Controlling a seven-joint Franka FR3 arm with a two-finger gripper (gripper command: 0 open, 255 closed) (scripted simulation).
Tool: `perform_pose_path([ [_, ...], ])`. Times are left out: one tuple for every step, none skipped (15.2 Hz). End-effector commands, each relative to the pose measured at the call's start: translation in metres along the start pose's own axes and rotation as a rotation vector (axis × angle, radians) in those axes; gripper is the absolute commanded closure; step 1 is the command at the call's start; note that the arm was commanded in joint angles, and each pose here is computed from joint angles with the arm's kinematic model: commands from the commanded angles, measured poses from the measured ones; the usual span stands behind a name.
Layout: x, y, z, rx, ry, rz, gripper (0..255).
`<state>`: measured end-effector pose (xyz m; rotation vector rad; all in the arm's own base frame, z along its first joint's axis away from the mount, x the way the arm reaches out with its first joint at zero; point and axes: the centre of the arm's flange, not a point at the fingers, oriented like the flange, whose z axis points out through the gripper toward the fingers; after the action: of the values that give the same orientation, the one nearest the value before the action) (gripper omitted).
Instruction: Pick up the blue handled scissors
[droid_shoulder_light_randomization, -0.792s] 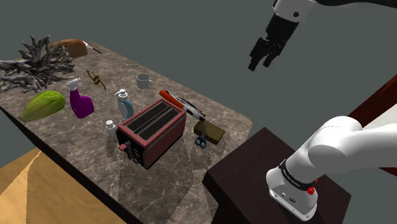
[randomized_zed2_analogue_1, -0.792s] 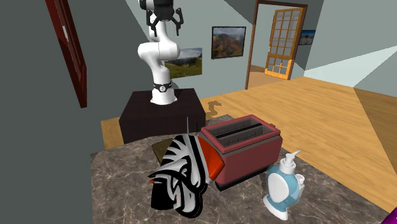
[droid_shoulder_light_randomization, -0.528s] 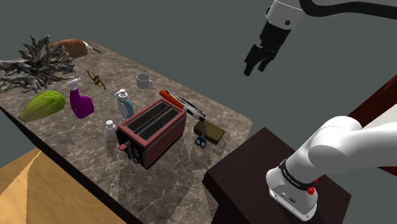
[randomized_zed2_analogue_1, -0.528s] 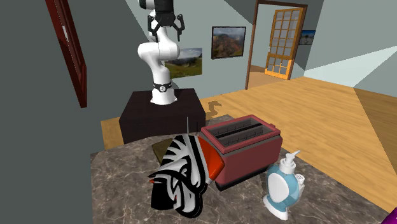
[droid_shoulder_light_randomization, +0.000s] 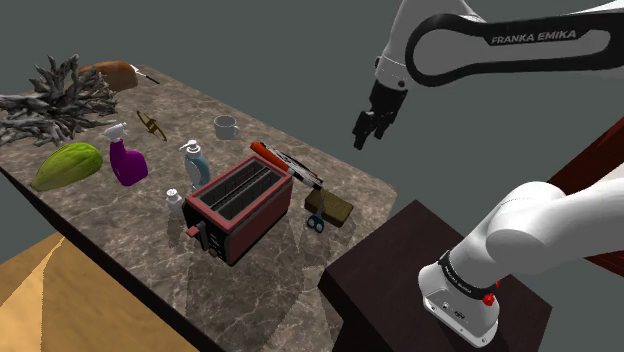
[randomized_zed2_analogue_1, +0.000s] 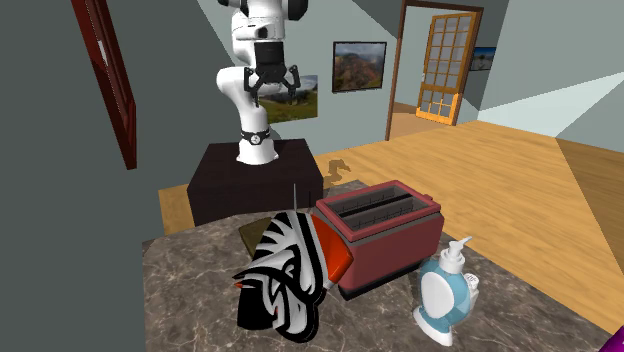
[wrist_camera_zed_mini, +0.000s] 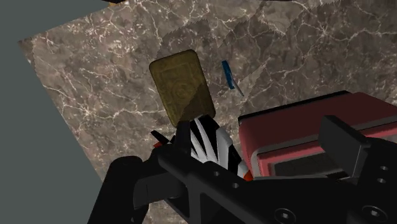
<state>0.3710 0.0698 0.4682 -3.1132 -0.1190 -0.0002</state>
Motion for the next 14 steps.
perform_pose_path([
  [0.008,-0.002,0.023,-0.004,-0.009,-0.023,0],
  [0.013,-0.004,0.035,-0.006,-0.014,-0.034,0],
  [0.017,-0.006,0.048,-0.008,-0.02,-0.044,0],
  [0.022,-0.008,0.061,-0.01,-0.025,-0.055,0],
  [0.026,-0.01,0.073,-0.011,-0.03,-0.066,0],
  [0.03,-0.012,0.086,-0.013,-0.036,-0.077,0],
  [0.035,-0.014,0.099,-0.015,-0.041,-0.088,0],
  [0.039,-0.016,0.111,-0.017,-0.047,-0.099,0],
  [0.043,-0.018,0.124,-0.019,-0.052,-0.11,0],
  [0.047,-0.02,0.137,-0.021,-0.058,-0.121,0],
  [0.05,-0.022,0.15,-0.023,-0.063,-0.132,0],
  [0.054,-0.024,0.162,-0.025,-0.068,-0.142,0],
  [0.058,-0.026,0.175,-0.027,-0.074,-0.153,0],
  [0.061,-0.028,0.188,-0.029,-0.079,-0.164,0],
])
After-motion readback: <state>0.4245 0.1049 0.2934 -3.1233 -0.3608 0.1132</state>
